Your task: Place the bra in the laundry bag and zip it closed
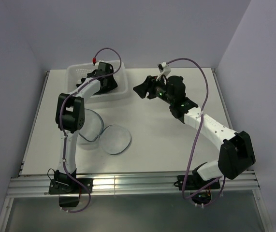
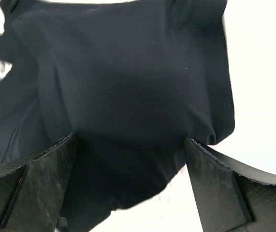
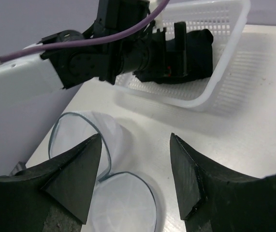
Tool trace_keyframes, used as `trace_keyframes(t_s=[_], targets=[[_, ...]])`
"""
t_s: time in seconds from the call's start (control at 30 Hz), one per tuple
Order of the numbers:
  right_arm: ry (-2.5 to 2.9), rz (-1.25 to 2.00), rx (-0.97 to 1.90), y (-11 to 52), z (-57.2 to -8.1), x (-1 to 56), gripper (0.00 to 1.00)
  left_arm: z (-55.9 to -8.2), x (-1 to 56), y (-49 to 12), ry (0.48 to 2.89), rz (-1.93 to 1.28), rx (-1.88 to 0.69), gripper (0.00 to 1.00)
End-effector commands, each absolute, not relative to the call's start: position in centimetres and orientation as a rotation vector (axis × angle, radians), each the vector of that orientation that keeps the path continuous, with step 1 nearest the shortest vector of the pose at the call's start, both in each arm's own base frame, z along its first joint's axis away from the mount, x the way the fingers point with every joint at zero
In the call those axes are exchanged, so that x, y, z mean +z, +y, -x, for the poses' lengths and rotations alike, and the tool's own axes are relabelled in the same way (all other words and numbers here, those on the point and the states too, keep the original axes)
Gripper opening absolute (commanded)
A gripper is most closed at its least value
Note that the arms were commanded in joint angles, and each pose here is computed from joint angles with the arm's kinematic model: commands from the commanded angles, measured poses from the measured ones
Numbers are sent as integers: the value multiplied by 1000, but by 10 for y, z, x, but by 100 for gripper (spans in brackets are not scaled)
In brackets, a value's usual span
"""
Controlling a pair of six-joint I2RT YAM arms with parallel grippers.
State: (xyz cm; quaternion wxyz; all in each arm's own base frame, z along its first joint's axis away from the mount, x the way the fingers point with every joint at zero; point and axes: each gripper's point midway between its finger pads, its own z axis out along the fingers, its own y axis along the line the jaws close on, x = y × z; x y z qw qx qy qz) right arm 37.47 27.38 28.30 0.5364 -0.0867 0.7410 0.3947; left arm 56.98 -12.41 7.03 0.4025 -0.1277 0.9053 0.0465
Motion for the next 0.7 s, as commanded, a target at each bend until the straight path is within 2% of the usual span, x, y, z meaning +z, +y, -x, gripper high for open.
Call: trace_keyframes(t_s=[0.0, 0.03, 0.13, 0.17, 0.23, 0.27, 0.33, 0.5, 0.67], targets=[[1690, 252, 991, 276, -365, 303, 66, -599, 91, -118, 2189, 320, 75, 98], [1693, 254, 993, 277, -364, 302, 66, -600, 91, -118, 2184, 317, 69, 96], [1696, 264, 1014, 281, -363, 301, 66, -605, 99, -121, 2142, 298, 42, 77], [1700, 269, 1015, 282, -362, 300, 66, -605, 98, -120, 2138, 295, 42, 59], [1702, 273, 1012, 283, -362, 299, 66, -606, 107, -121, 2116, 287, 30, 39], [1707, 272, 1011, 283, -362, 298, 66, -605, 108, -122, 2114, 283, 30, 20], [1702, 273, 1009, 283, -362, 300, 66, -605, 119, -119, 2092, 289, 37, 1], [1709, 280, 1020, 288, -363, 298, 66, -597, 156, -117, 2013, 312, -1, 0], [1713, 271, 1038, 292, -365, 296, 66, -582, 237, -117, 1874, 316, -85, 0]])
